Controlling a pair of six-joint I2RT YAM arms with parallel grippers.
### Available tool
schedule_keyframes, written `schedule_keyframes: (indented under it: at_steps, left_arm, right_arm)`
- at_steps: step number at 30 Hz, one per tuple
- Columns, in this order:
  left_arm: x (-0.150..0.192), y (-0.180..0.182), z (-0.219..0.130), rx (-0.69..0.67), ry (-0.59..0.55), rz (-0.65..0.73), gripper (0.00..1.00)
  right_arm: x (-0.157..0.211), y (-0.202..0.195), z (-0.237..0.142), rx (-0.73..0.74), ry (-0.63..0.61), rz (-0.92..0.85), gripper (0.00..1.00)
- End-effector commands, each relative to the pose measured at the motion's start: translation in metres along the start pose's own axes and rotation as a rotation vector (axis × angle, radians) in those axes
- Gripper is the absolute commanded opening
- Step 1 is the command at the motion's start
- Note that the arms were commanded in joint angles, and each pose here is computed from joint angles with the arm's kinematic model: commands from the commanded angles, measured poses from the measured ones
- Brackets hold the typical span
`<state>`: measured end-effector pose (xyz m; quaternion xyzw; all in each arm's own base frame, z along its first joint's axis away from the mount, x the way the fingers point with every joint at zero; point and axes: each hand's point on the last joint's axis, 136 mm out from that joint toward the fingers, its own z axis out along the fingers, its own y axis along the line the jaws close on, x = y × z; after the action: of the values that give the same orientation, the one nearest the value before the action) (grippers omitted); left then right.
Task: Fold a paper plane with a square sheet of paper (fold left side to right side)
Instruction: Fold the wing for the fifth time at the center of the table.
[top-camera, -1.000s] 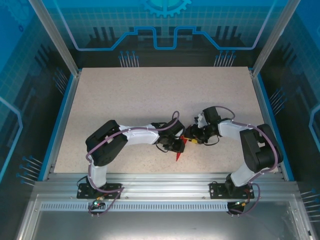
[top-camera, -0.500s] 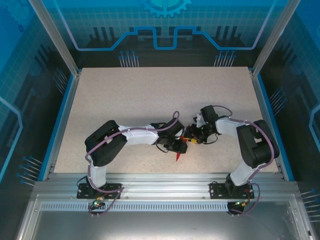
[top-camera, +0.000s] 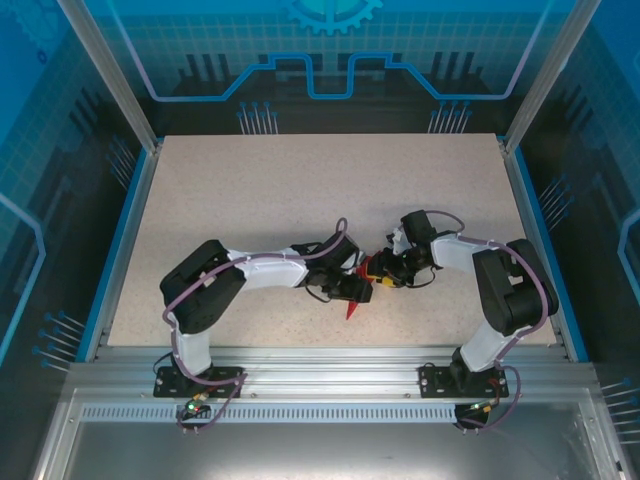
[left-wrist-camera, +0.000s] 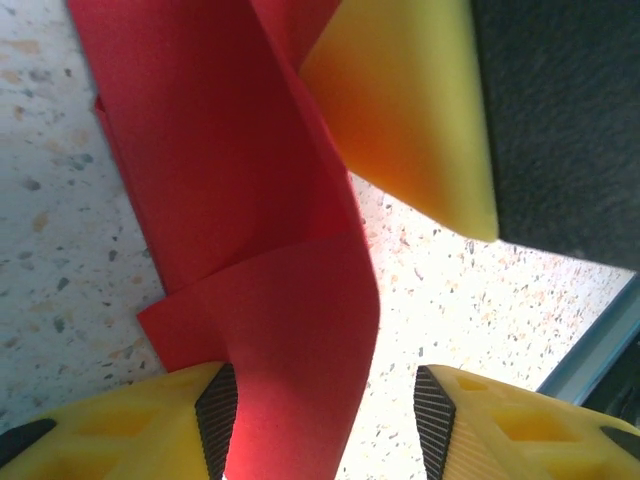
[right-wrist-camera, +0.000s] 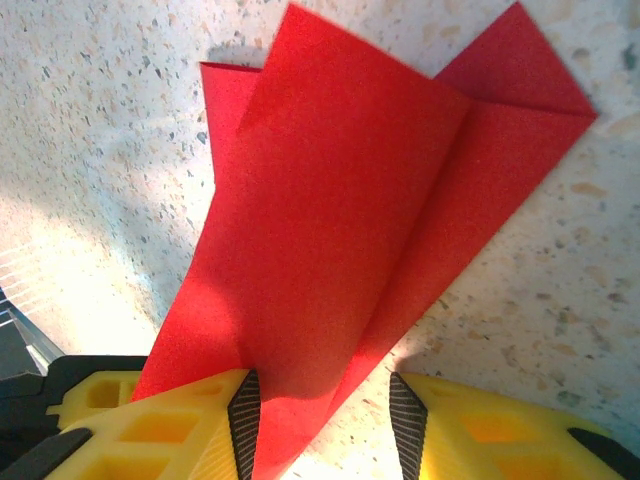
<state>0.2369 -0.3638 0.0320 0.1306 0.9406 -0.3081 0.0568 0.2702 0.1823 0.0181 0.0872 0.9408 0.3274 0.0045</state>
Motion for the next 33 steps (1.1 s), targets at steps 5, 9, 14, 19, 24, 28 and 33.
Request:
schedule_keyframes:
  at_steps: [5, 9, 14, 19, 24, 28, 33]
  left_arm:
    - [-0.015, -0.013, -0.029, 0.077, -0.055, -0.020, 0.57]
    - [-0.021, -0.012, -0.035, 0.071, -0.061, -0.021, 0.57]
    - [-0.027, -0.014, -0.031, 0.042, -0.037, 0.005, 0.55]
    - [-0.041, -0.010, -0.028, 0.027, -0.046, -0.003, 0.46]
    - [-0.048, 0.000, -0.025, 0.004, -0.041, -0.028, 0.41]
    - [-0.049, 0.001, -0.021, 0.007, -0.033, -0.027, 0.35]
    - [-0.051, 0.005, -0.015, 0.003, -0.030, -0.035, 0.25]
  right_arm:
    - [0.002, -0.010, 0.011, 0.034, 0.022, 0.014, 0.43]
    - [0.001, -0.008, 0.009, 0.031, 0.017, 0.008, 0.43]
    - [0.002, -0.007, 0.009, 0.028, 0.019, 0.005, 0.43]
    - [0.003, -0.008, 0.008, 0.028, 0.022, 0.004, 0.43]
    - [0.004, -0.008, 0.009, 0.030, 0.025, 0.003, 0.44]
    - [0.004, -0.008, 0.008, 0.029, 0.025, 0.001, 0.44]
    - [0.004, -0.008, 0.008, 0.031, 0.026, -0.006, 0.44]
